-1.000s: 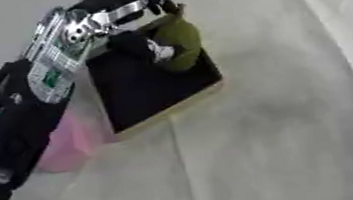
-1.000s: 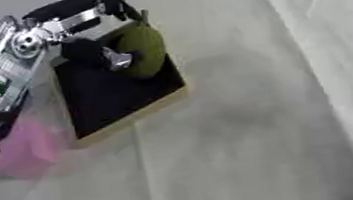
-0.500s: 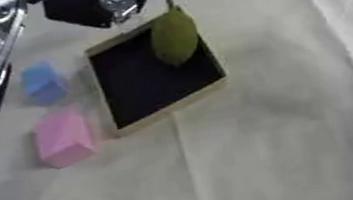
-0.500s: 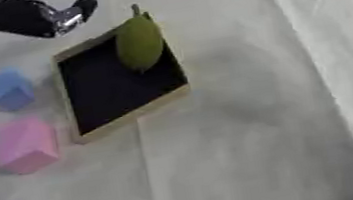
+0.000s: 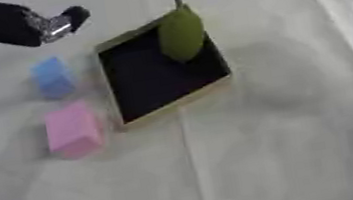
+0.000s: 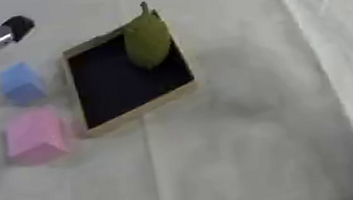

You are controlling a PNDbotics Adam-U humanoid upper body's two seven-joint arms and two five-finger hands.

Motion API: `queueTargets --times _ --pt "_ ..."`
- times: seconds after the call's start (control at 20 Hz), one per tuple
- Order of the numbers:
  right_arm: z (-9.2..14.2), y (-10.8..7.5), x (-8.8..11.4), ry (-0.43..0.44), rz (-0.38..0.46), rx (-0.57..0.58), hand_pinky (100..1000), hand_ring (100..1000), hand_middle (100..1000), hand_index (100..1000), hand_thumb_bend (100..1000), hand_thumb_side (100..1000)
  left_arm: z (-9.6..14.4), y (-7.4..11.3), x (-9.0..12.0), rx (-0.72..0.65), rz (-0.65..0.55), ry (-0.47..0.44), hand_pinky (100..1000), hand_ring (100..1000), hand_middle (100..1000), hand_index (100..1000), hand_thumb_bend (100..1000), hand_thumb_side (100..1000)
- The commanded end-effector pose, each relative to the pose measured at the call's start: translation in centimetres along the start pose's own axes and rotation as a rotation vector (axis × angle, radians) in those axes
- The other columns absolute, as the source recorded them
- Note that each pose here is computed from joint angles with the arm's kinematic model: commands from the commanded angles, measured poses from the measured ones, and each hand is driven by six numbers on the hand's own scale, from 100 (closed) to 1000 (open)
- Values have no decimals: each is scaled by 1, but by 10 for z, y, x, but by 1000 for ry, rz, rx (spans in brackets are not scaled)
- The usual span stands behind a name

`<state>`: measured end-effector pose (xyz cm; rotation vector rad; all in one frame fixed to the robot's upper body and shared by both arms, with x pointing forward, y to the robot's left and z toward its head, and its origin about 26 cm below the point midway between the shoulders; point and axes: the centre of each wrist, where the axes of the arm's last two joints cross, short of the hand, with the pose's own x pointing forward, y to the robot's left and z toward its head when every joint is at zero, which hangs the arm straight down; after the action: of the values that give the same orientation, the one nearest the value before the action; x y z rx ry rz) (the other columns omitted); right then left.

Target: Pick up objects on the table and place them in the box.

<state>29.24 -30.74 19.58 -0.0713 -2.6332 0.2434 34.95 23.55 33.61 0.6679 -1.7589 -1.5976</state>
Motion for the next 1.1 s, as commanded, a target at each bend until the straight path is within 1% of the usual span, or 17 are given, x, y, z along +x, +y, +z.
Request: queueTargets --times 0.05,0.15,0.2,0.3,0.45,0.7,0.85,0.9,0.95,1.1 --pt "-5 -5 7 -28 30 21 880 942 649 810 100 620 15 9 -8 -3 -42 58 931 854 808 930 431 475" --pt "-4 -5 7 -26 31 21 880 943 649 810 100 619 17 2 -17 -34 -36 90 942 862 817 935 503 474" --pt "-4 -5 7 -26 31 22 880 943 649 810 100 619 18 0 -21 -50 -37 103 945 868 821 937 555 479" --pt "-4 -6 7 -23 32 21 881 943 649 810 100 619 19 -3 -27 -78 -44 127 951 874 825 938 620 489" --pt "-3 -5 7 -19 30 22 881 943 649 810 100 620 18 -8 -35 -117 -56 163 954 879 827 939 661 505" --pt "-3 -4 6 -16 23 24 881 943 649 810 100 620 12 -16 -55 -141 -47 252 950 877 824 933 672 492" --pt "-2 -4 6 -14 21 24 882 945 649 811 100 620 9 -22 -70 -139 -34 318 950 878 826 935 659 439" --pt "-2 -4 6 -13 21 24 882 945 649 811 100 620 9 -24 -75 -137 -30 337 950 878 826 935 658 438" --pt "-2 -3 6 -12 20 25 882 945 648 811 100 621 8 -26 -80 -136 -26 353 950 879 827 936 640 411" --pt "-2 -3 6 -12 19 25 882 946 648 811 100 621 7 -31 -90 -135 -15 388 950 879 829 937 628 403"
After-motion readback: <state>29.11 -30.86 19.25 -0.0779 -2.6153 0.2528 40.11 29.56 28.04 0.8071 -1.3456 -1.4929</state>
